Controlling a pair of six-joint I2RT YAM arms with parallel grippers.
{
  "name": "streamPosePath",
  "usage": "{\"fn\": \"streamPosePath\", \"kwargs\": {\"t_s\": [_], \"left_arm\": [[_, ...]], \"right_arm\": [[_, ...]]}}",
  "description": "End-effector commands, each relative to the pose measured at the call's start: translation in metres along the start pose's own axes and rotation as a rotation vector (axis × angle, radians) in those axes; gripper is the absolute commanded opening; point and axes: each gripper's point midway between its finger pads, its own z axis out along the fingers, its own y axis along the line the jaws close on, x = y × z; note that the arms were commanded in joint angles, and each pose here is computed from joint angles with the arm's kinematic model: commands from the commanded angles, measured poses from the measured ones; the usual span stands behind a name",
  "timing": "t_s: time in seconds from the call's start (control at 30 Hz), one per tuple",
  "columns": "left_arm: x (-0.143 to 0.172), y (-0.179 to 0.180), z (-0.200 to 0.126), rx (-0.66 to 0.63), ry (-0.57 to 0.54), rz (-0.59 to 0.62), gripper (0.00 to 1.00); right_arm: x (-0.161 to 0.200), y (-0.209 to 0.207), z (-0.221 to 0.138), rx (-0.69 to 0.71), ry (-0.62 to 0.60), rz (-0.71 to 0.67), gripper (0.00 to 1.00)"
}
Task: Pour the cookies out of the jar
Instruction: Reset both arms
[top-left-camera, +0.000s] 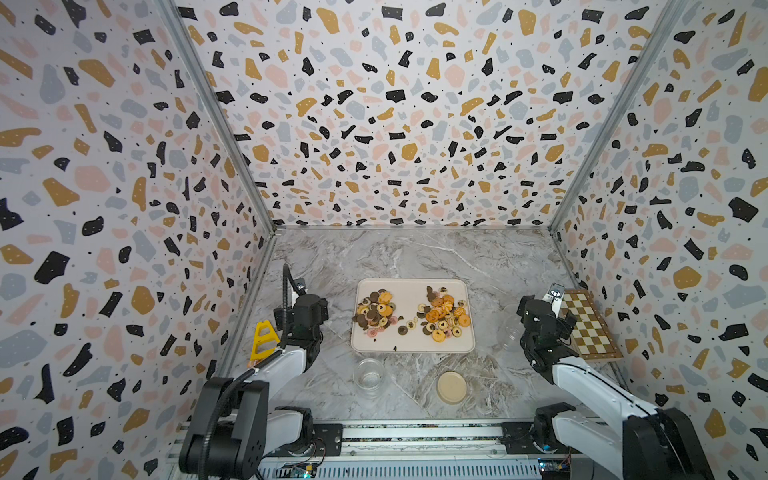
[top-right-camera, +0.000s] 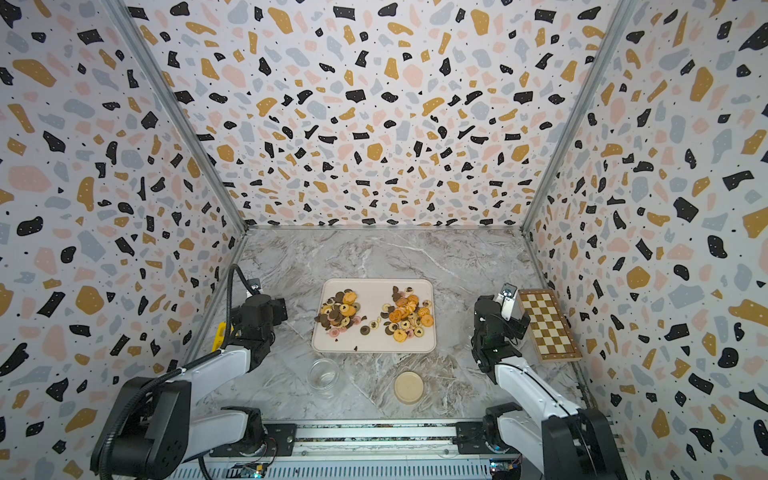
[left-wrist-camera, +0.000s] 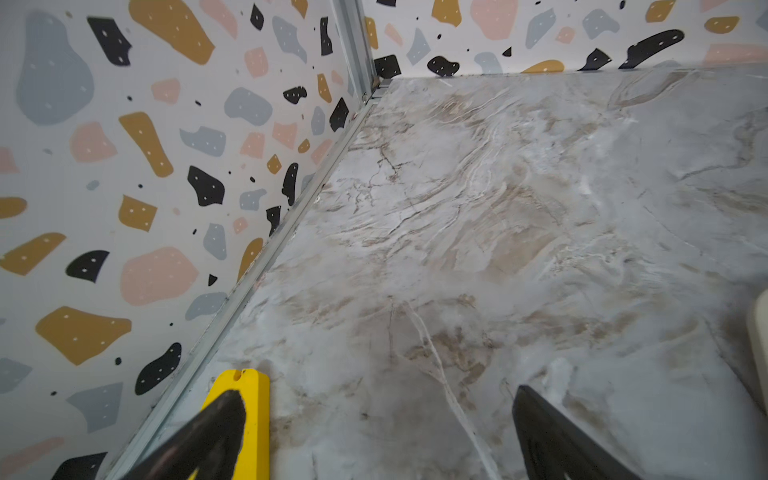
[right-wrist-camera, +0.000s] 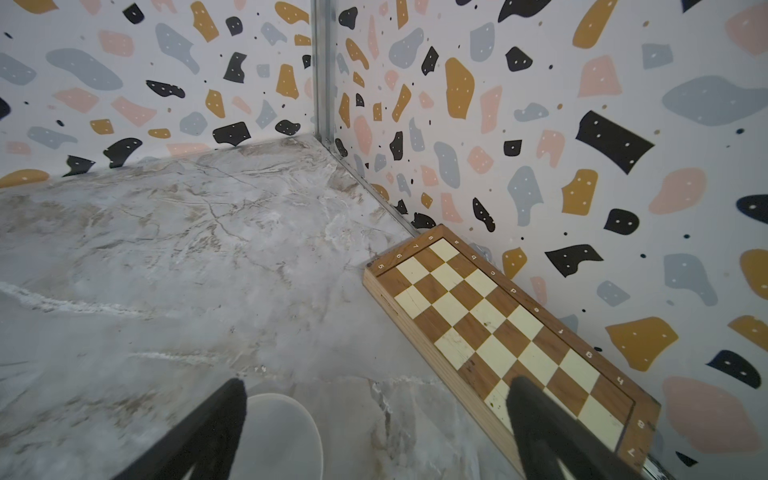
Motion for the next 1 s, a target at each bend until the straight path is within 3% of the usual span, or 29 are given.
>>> {"fn": "streamPosePath", "kwargs": {"t_s": [0.0,0.17,0.43,0.67,0.97], "left_arm": [[-0.024,-0.026,0.005,0.136,-0.108,-0.027,0.99],[-0.016,-0.043,0.008,0.220,-0.119,0.003,0.99],[-0.010,-0.054,0.006,0.285,-0.142,0.031,0.99],[-0.010,-0.055,0.007,0.285,-0.134,0.031,0.99],[-0.010,-0.054,0.007,0.284,-0.135,0.031,0.99]], "right_arm": [[-0.015,-0.009,0.007,0.062,-0.108,0.062,1.00],[0.003,-0.004,0.011,-0.091,-0.139,0.141,1.00],[-0.003,0.051,0.001,-0.354,-0.217,0.020,0.99],[-0.006,0.061,-0.007,-0.360,-0.239,-0.043,0.99],[-0.011,0.047,-0.003,-0.304,-0.212,-0.014,0.99]]}}
